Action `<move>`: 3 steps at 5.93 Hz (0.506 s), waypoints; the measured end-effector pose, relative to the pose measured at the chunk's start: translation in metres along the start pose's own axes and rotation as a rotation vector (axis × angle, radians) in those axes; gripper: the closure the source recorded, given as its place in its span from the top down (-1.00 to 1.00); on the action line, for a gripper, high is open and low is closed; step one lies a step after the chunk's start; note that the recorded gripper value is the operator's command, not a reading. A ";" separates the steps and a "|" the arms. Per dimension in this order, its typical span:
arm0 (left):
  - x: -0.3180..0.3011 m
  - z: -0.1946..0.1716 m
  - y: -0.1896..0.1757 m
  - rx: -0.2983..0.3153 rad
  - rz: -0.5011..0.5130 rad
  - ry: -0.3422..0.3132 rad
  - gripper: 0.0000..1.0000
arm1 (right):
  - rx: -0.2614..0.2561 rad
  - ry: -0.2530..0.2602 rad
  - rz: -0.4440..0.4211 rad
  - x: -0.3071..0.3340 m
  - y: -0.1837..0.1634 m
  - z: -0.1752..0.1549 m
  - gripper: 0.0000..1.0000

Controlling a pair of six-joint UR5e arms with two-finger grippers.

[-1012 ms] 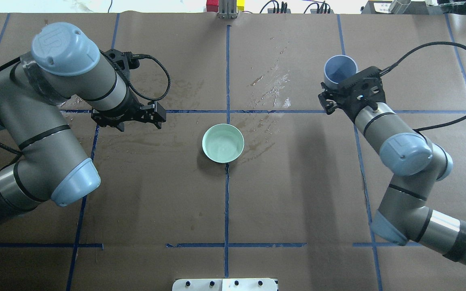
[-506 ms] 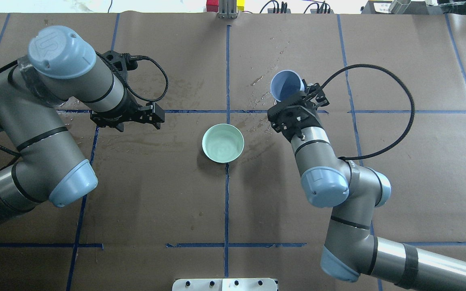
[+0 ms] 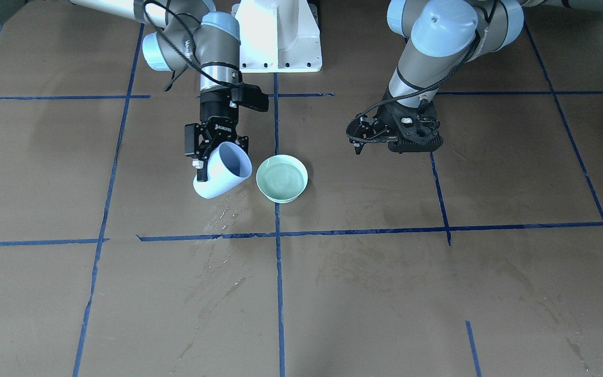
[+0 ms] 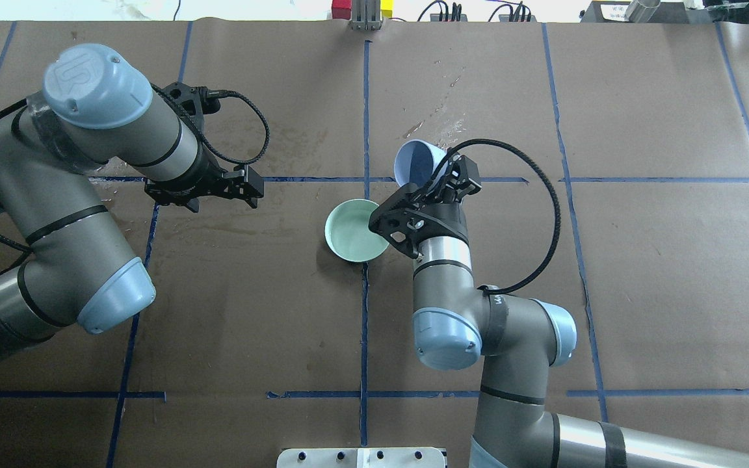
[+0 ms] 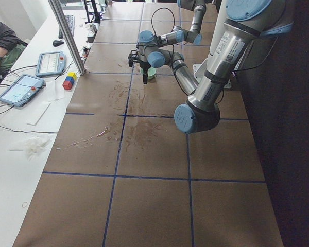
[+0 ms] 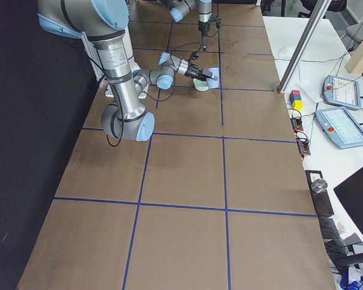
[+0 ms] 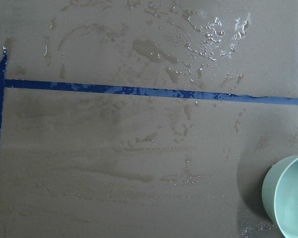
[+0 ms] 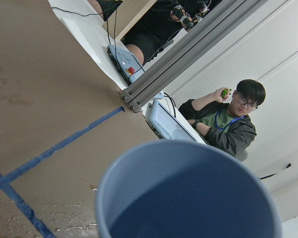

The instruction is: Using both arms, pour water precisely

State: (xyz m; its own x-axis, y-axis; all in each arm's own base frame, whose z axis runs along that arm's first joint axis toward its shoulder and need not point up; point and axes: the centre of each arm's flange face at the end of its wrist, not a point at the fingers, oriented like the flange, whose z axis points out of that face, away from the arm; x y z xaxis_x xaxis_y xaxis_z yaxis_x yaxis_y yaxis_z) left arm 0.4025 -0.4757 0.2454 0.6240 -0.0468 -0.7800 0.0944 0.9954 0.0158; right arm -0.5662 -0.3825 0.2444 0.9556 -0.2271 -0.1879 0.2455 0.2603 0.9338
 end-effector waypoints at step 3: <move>0.000 0.000 0.000 0.000 0.001 0.000 1.00 | -0.048 0.102 -0.218 -0.043 -0.024 0.001 -1.00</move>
State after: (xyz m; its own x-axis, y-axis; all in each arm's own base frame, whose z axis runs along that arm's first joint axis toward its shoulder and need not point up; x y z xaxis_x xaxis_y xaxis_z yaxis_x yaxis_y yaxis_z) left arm 0.4022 -0.4761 0.2456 0.6243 -0.0463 -0.7798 0.0943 0.9954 0.0164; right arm -0.6135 -0.3798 0.2309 0.8903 -0.1873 -0.4151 0.4525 0.2602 0.8530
